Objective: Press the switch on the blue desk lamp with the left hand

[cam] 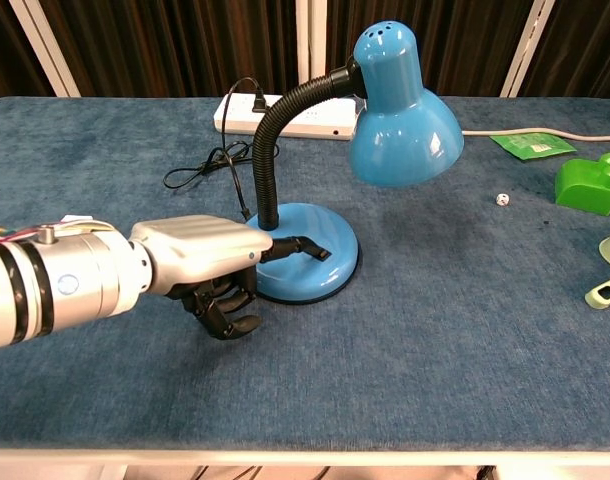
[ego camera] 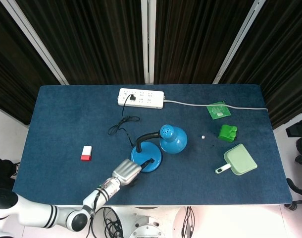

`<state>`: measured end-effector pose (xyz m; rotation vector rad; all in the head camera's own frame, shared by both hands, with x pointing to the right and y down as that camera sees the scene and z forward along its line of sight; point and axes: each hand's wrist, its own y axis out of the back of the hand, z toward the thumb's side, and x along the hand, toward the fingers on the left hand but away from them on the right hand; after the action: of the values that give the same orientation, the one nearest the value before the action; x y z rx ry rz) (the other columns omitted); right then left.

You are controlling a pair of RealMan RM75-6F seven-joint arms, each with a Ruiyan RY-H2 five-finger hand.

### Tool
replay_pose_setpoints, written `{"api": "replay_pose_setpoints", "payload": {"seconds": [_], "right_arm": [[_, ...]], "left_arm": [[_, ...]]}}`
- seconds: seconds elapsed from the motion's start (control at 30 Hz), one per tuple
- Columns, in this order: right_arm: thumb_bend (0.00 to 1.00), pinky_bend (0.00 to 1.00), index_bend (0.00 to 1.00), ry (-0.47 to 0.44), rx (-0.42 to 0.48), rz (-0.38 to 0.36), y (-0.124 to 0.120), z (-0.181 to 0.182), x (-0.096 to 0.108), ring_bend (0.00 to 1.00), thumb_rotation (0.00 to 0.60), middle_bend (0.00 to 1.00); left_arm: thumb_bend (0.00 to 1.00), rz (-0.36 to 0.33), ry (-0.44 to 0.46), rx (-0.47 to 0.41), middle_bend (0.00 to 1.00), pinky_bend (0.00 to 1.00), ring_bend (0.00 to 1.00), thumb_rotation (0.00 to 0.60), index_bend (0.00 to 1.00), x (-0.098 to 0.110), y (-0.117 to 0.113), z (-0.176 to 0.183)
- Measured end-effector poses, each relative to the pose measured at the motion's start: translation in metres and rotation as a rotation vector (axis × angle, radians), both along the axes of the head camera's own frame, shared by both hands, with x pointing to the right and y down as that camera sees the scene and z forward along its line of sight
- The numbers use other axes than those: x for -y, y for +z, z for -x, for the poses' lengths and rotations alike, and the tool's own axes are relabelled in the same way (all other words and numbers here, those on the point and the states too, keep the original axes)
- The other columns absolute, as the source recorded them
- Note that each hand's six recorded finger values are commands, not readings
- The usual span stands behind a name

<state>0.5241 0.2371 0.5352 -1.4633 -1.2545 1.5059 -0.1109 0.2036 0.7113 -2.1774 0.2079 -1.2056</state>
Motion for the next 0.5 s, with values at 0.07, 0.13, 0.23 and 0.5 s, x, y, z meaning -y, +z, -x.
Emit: {"api": "replay_pose_setpoints", "payload": {"seconds": [0.07, 0.13, 0.23, 0.5], "right_arm": [[0.15, 0.00, 0.00, 0.001, 0.001, 0.001, 0.000, -0.001, 0.000, 0.00, 0.600, 0.00], [0.15, 0.00, 0.00, 0.002, 0.001, 0.001, 0.000, -0.001, -0.001, 0.00, 0.600, 0.00], [0.15, 0.00, 0.00, 0.003, 0.003, 0.000, 0.000, -0.001, -0.001, 0.00, 0.600, 0.00], [0.15, 0.00, 0.00, 0.006, 0.005, 0.000, 0.000, -0.003, -0.002, 0.00, 0.600, 0.00]], "left_arm": [[0.45, -0.025, 0.020, 0.008, 0.83, 0.92, 0.81, 0.600, 0.04, 0.000, 0.000, 0.000], [0.45, -0.062, 0.049, 0.023, 0.83, 0.92, 0.81, 0.600, 0.04, -0.001, -0.001, -0.001], [0.45, -0.118, 0.099, 0.049, 0.83, 0.92, 0.81, 0.600, 0.04, -0.002, -0.001, -0.003], [0.45, -0.228, 0.202, 0.089, 0.83, 0.92, 0.81, 0.600, 0.04, -0.011, -0.002, -0.013]]}}
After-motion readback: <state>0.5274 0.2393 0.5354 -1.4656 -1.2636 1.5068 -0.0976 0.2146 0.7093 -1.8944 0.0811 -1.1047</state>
